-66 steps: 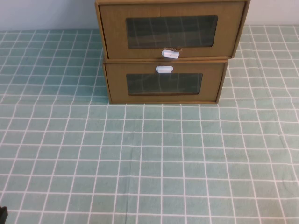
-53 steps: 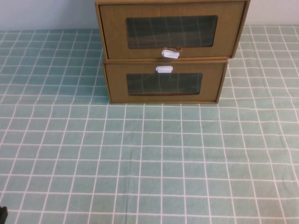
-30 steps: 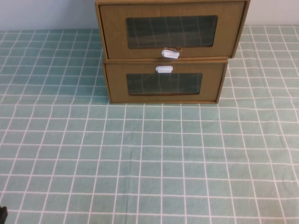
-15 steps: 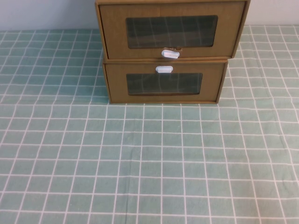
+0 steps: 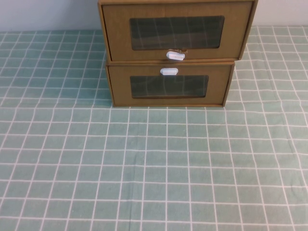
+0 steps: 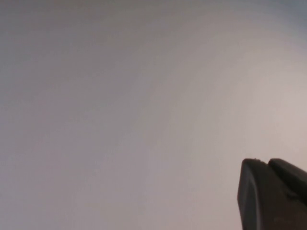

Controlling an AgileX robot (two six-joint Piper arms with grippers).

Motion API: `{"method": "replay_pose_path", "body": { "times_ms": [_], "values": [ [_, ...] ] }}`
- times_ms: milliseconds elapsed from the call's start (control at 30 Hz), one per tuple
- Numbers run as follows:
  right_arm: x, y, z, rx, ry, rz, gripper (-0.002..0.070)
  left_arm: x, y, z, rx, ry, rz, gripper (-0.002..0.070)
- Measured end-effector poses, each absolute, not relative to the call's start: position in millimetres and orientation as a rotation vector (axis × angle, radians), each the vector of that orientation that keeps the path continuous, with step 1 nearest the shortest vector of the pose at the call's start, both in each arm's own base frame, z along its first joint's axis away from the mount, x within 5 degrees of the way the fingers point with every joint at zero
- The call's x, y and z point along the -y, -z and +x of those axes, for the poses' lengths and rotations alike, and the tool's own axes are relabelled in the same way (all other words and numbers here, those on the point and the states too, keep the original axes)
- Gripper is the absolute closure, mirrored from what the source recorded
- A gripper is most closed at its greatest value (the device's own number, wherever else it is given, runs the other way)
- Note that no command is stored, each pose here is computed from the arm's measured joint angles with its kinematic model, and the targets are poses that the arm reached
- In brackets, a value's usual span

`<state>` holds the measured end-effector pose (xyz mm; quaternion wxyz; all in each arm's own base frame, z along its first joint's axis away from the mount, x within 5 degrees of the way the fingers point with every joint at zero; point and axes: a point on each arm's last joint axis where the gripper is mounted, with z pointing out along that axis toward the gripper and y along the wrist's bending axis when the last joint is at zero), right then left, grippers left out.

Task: Open the shoe box
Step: 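Pull the top drawer of the cardboard box fully open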

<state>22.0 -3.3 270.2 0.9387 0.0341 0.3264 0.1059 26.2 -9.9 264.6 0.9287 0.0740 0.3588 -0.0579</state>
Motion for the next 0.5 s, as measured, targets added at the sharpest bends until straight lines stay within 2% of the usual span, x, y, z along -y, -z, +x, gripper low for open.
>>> {"method": "replay_pose_path", "body": {
  "times_ms": [167, 267, 367, 500],
  "values": [
    [5, -277, 12, -0.528, -0.213, 0.069, 0.0690, 8, -271, 19, -0.629, 0.156, 0.120, 0.0680],
    [5, -289, 7, -0.483, -0.279, 0.082, 0.0689, 7, -283, 13, -0.585, 0.194, 0.103, 0.0680],
    [5, -319, -2, -0.471, -0.383, 0.096, 0.0690, 5, -313, 2, -0.531, 0.209, 0.092, 0.0680],
    [5, -372, -29, -0.431, -0.399, 0.063, 0.0689, 0, -360, -19, -0.505, 0.202, 0.081, 0.0680]
  ]
}}
